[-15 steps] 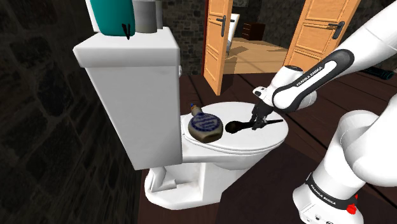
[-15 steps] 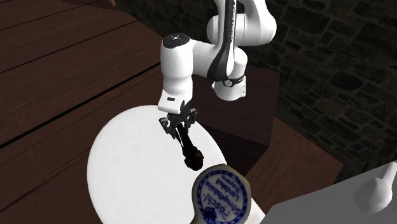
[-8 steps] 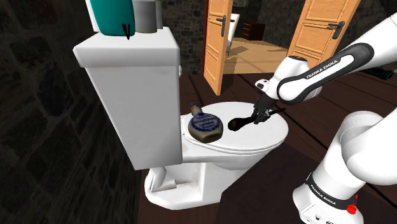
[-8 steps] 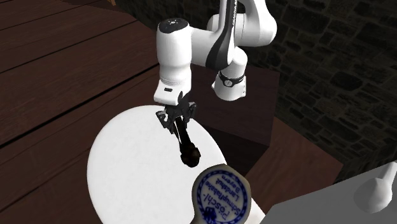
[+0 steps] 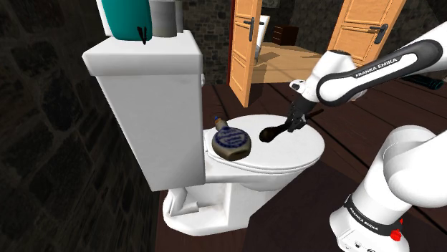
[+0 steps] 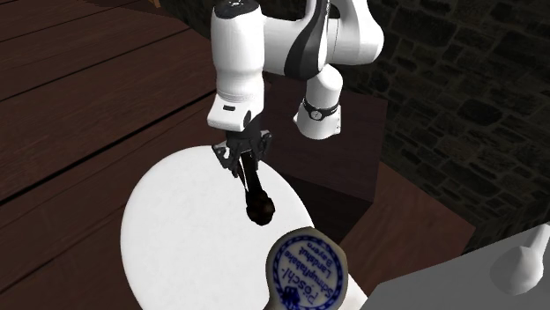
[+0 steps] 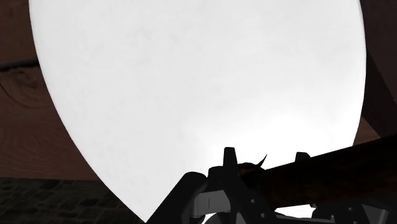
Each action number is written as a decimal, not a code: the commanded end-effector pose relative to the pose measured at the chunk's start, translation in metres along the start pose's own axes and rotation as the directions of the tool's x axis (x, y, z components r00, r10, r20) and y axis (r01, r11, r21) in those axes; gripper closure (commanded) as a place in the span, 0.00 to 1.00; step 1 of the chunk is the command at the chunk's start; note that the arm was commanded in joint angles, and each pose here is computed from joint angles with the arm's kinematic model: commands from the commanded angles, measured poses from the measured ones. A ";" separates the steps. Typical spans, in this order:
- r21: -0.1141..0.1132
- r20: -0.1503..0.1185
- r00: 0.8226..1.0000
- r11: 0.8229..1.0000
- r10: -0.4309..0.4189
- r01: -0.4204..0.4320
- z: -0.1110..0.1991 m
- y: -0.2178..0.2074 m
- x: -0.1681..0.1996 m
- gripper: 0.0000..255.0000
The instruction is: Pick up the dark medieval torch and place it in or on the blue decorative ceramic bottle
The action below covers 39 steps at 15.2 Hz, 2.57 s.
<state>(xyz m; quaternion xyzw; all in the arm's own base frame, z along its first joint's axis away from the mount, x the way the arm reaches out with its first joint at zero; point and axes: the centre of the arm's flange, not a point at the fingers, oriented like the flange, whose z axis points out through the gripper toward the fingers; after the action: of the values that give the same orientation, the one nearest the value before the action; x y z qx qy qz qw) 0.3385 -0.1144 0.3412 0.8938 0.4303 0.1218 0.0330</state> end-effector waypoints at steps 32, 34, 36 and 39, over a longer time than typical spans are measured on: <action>0.000 0.000 1.000 1.000 0.000 0.000 -0.066 0.025 0.187 1.00; 0.000 0.000 1.000 1.000 0.000 0.000 -0.060 0.026 0.213 1.00; 0.000 0.000 1.000 1.000 0.000 0.000 -0.055 0.028 0.239 1.00; 0.000 0.000 1.000 1.000 0.000 0.000 -0.043 0.029 0.270 1.00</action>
<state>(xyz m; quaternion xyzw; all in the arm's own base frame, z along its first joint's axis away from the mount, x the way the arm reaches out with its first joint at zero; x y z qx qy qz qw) 0.5051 0.0680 0.4410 0.8938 0.4306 0.1211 0.0331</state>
